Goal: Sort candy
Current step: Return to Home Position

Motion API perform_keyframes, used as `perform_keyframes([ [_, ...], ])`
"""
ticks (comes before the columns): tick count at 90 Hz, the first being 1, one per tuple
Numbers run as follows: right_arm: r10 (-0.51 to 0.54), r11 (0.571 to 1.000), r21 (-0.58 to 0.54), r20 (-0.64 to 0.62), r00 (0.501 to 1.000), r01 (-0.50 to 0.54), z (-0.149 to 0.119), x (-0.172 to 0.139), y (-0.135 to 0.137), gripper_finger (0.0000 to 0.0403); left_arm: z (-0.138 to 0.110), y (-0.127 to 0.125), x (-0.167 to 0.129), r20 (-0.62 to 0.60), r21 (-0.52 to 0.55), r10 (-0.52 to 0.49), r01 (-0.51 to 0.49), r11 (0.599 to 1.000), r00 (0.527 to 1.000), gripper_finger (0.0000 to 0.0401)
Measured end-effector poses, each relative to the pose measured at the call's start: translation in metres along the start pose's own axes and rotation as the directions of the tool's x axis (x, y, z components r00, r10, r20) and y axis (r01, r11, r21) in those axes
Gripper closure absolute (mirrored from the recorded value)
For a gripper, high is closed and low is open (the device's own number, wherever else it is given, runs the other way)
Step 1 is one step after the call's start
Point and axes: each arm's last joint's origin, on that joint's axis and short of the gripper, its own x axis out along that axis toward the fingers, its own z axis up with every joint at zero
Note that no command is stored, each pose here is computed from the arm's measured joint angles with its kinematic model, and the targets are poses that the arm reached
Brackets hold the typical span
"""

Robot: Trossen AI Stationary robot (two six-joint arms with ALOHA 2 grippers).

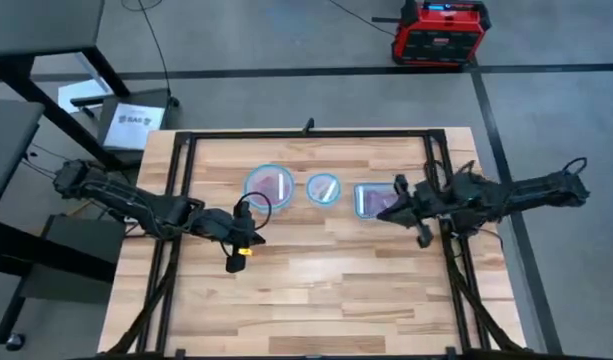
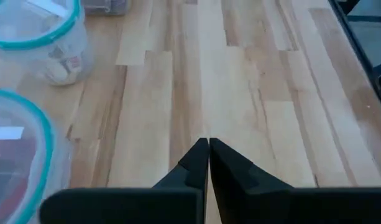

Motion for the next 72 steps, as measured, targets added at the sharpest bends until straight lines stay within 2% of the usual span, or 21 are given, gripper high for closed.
perform_keyframes([
  [7, 0.012, 0.999, -0.040, -0.037, 0.999, -0.013, -0.019, -0.007, 0.002, 0.0403, 0.001, 0.000, 0.000, 0.008, 0.022, 0.001, -0.002, 1.000, 1.000, 0.0401],
  [19, -0.082, 0.994, -0.068, -0.029, 0.996, 0.080, -0.045, -0.015, -0.004, 0.0403, 0.002, 0.000, 0.000, 0.016, 0.008, -0.002, 0.002, 1.000, 1.000, 0.0401],
  [27, -0.084, 0.992, -0.096, -0.027, 0.996, 0.081, -0.057, -0.019, -0.006, 0.0403, 0.001, 0.000, 0.000, 0.015, -0.012, 0.000, 0.000, 1.000, 1.000, 0.0401],
  [72, -0.072, 0.983, -0.170, -0.014, 0.997, 0.069, -0.100, -0.034, -0.014, 0.0403, 0.001, 0.000, 0.000, 0.005, -0.028, -0.001, 0.001, 1.000, 1.000, 0.0401],
])
